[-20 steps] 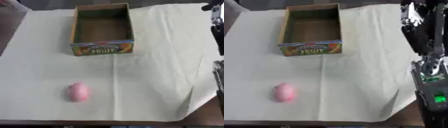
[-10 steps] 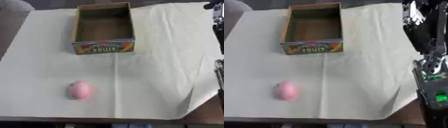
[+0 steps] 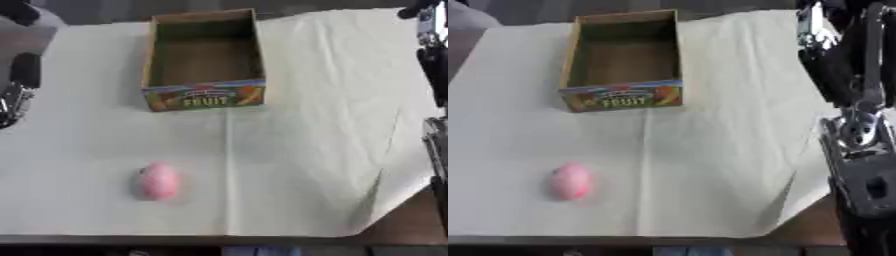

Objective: Pick up objects on the table and place them in the box.

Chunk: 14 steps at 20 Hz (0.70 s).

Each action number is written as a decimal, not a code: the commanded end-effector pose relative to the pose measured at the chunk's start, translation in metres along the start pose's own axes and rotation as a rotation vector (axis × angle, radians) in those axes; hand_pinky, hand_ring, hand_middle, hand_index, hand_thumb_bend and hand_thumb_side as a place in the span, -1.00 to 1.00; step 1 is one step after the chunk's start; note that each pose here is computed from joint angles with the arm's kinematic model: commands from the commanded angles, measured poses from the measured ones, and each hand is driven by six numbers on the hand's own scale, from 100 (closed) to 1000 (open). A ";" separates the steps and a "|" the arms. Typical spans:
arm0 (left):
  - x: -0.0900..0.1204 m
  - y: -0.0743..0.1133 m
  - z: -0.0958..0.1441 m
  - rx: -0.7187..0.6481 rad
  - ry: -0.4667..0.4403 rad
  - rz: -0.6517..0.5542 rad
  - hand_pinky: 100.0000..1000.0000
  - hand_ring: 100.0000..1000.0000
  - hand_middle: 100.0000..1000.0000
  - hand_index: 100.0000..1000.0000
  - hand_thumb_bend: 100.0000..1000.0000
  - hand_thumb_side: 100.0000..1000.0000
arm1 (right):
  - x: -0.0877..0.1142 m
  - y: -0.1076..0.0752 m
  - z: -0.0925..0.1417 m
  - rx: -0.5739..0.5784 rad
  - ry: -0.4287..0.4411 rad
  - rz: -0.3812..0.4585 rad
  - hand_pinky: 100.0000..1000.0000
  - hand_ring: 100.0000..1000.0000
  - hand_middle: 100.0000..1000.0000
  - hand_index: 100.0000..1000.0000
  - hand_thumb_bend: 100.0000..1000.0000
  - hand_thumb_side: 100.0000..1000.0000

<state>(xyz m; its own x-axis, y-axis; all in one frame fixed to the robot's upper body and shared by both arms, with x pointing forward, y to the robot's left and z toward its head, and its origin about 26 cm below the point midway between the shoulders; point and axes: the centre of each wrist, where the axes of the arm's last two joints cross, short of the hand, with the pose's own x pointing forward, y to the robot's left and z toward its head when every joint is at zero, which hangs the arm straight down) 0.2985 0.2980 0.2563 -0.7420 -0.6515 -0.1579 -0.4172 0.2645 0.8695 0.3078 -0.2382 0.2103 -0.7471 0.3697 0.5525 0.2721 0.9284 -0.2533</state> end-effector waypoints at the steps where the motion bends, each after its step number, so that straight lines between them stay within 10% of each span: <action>1: 0.004 0.010 -0.007 -0.175 -0.044 -0.045 0.31 0.28 0.30 0.82 -1.00 0.54 | 0.007 -0.001 -0.004 0.007 -0.029 -0.009 0.07 0.57 0.08 0.50 -0.85 0.19; 14: 0.019 0.004 -0.027 -0.593 -0.182 -0.049 0.36 0.39 0.34 0.81 -0.30 0.83 | 0.008 0.001 -0.004 0.026 -0.029 -0.020 0.07 0.57 0.08 0.50 -0.85 0.19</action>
<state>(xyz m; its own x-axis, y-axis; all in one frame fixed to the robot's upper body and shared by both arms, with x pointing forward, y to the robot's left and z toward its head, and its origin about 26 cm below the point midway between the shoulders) 0.3001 0.2662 0.2600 -0.8347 -0.5149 -0.1951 -0.1196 -0.1764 0.9770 0.3076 -0.2349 0.2094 -0.7485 0.3564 0.5592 0.2460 0.9324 -0.2649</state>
